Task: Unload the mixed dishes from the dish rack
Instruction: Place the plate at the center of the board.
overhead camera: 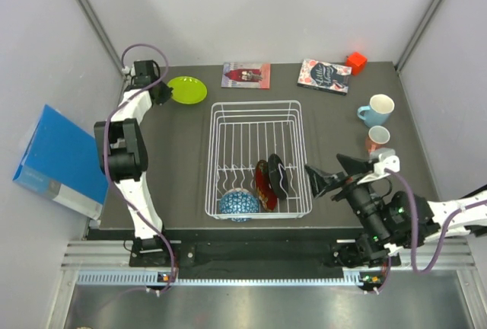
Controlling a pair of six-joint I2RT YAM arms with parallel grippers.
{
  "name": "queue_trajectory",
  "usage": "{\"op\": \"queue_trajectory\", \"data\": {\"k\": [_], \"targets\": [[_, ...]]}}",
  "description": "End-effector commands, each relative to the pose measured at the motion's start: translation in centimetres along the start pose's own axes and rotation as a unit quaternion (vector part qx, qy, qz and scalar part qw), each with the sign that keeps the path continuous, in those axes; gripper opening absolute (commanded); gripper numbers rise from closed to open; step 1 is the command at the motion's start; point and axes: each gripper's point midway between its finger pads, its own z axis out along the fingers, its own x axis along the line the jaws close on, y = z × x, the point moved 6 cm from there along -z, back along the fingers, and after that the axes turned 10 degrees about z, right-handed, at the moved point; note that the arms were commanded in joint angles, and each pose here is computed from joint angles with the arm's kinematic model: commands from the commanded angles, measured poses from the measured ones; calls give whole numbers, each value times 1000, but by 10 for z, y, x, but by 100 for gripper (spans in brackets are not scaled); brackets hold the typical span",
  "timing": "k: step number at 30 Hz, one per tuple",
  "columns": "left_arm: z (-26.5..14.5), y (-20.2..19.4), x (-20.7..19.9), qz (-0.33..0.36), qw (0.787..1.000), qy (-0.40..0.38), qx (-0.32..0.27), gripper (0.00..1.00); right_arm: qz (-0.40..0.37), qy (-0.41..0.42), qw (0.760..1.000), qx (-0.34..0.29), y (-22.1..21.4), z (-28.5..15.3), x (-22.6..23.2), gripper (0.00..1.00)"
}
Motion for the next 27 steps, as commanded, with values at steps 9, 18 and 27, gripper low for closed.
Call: {"op": "queue_trajectory", "data": {"k": [9,18,27], "targets": [[48,-10,6,11,999,1,37,5,30,-9,999,-6,18,2,2,100],[29,-10,13,11,998,-7,54,31,22,-9,1000,-4,15,3,6,100],[-62,27,-12,-5,999,-51,-20,40,-2,-5,1000,1,8,8,20,100]]}}
